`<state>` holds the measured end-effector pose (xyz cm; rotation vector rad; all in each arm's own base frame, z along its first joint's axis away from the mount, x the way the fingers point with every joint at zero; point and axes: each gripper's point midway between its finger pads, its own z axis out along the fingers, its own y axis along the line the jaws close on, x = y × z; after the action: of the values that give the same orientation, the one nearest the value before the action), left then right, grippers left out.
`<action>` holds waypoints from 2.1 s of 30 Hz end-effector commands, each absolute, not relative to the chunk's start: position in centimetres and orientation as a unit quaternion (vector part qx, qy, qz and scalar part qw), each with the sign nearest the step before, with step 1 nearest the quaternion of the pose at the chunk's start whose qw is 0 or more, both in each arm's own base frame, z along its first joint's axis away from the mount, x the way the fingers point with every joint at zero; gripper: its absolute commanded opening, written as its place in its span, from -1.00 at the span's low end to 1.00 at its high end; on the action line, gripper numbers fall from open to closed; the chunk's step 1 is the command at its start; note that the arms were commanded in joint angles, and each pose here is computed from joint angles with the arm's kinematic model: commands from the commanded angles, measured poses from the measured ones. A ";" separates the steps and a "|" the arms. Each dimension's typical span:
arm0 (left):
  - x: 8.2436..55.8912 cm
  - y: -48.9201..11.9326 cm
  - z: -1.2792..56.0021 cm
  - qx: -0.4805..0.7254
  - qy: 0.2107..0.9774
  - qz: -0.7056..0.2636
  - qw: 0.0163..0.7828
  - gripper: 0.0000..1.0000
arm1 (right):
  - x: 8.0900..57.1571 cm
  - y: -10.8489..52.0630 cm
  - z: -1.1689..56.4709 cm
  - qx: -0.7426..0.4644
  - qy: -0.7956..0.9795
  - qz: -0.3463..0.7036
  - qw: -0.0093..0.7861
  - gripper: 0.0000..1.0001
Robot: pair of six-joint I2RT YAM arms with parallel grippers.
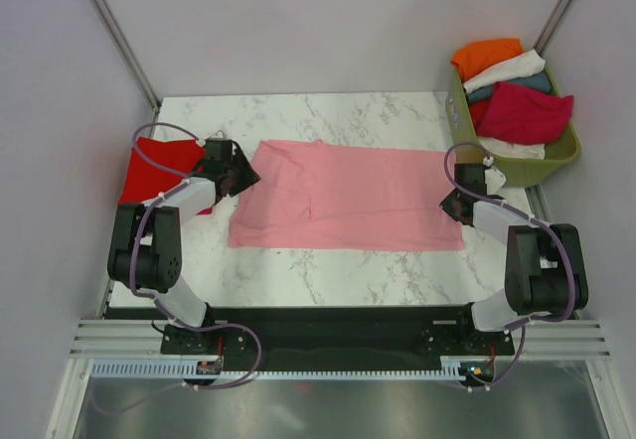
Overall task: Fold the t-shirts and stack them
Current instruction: Fold the tshirt
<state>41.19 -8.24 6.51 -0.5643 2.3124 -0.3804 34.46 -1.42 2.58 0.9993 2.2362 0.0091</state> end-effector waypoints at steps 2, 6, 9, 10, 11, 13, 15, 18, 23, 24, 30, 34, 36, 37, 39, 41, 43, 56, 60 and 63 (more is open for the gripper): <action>43.5 -8.7 7.4 -0.193 0.894 -0.153 0.374 0.01 | 36.1 -1.4 4.7 0.382 0.845 0.012 0.375 -1.00; 44.3 -8.7 6.2 -0.192 0.902 -0.145 0.360 -0.12 | 36.1 -1.3 4.7 0.382 0.844 0.017 0.376 -1.00; 44.6 -8.6 5.2 -0.195 0.906 -0.136 0.352 -0.16 | 36.1 -1.2 4.8 0.381 0.844 0.020 0.376 -1.00; 44.7 -8.5 4.7 -0.196 0.908 -0.134 0.347 -0.20 | 36.1 -1.1 4.8 0.381 0.845 0.021 0.376 -1.00; 44.9 -8.6 4.7 -0.194 0.908 -0.134 0.346 -0.22 | 36.1 -1.1 4.8 0.381 0.844 0.021 0.376 -1.00; 44.8 -8.6 4.1 -0.196 0.910 -0.132 0.340 -0.33 | 36.2 -1.1 4.9 0.381 0.844 0.023 0.377 -1.00; 44.9 -8.7 4.0 -0.195 0.912 -0.132 0.337 -0.41 | 36.2 -1.1 4.9 0.381 0.844 0.024 0.378 -1.00; 45.1 -8.6 3.8 -0.198 0.912 -0.128 0.335 -0.40 | 36.3 -1.0 5.2 0.381 0.842 0.027 0.381 -1.00; 45.0 -8.4 3.6 -0.200 0.914 -0.123 0.331 -0.37 | 36.2 -1.0 5.2 0.381 0.842 0.027 0.381 -1.00; 44.9 -8.3 3.8 -0.200 0.914 -0.122 0.332 -0.35 | 36.2 -1.1 5.2 0.382 0.841 0.025 0.382 -1.00; 44.4 -7.5 4.1 -0.203 0.914 -0.096 0.339 -0.27 | 36.1 -1.1 5.0 0.383 0.842 0.026 0.380 -1.00; 44.3 -7.7 3.9 -0.200 0.915 -0.096 0.337 -0.27 | 36.0 -1.0 4.9 0.383 0.843 0.026 0.378 -1.00; 44.5 -8.0 4.0 -0.195 0.915 -0.099 0.339 -0.40 | 36.0 -1.1 5.0 0.383 0.842 0.025 0.379 -1.00; 44.6 -8.2 4.0 -0.193 0.916 -0.101 0.338 -0.48 | 36.0 -1.1 5.3 0.383 0.841 0.027 0.382 -1.00; 44.7 -8.4 4.1 -0.188 0.916 -0.107 0.337 -0.72 | 36.1 -1.0 5.4 0.382 0.840 0.028 0.383 -1.00; 44.8 -8.6 4.3 -0.185 0.916 -0.112 0.337 -0.78 | 36.1 -1.1 5.7 0.382 0.839 0.028 0.386 -1.00; 44.7 -8.7 4.4 -0.183 0.916 -0.112 0.338 -0.88 | 36.1 -1.0 5.7 0.381 0.839 0.030 0.387 -1.00; 44.7 -8.4 7.0 -0.176 0.907 -0.114 0.364 -0.95 | 36.2 -1.0 6.1 0.384 0.837 0.033 0.389 -1.00; 44.7 -8.6 8.0 -0.174 0.903 -0.122 0.372 -0.95 | 36.3 -1.0 6.4 0.384 0.836 0.036 0.391 -1.00; 44.8 -8.8 9.2 -0.173 0.898 -0.130 0.382 -0.95 | 36.5 -1.0 6.9 0.384 0.834 0.036 0.395 -1.00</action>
<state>44.04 -8.48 5.53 -0.5068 2.3616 -0.3083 35.06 -1.09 4.41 0.9785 2.1863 0.0490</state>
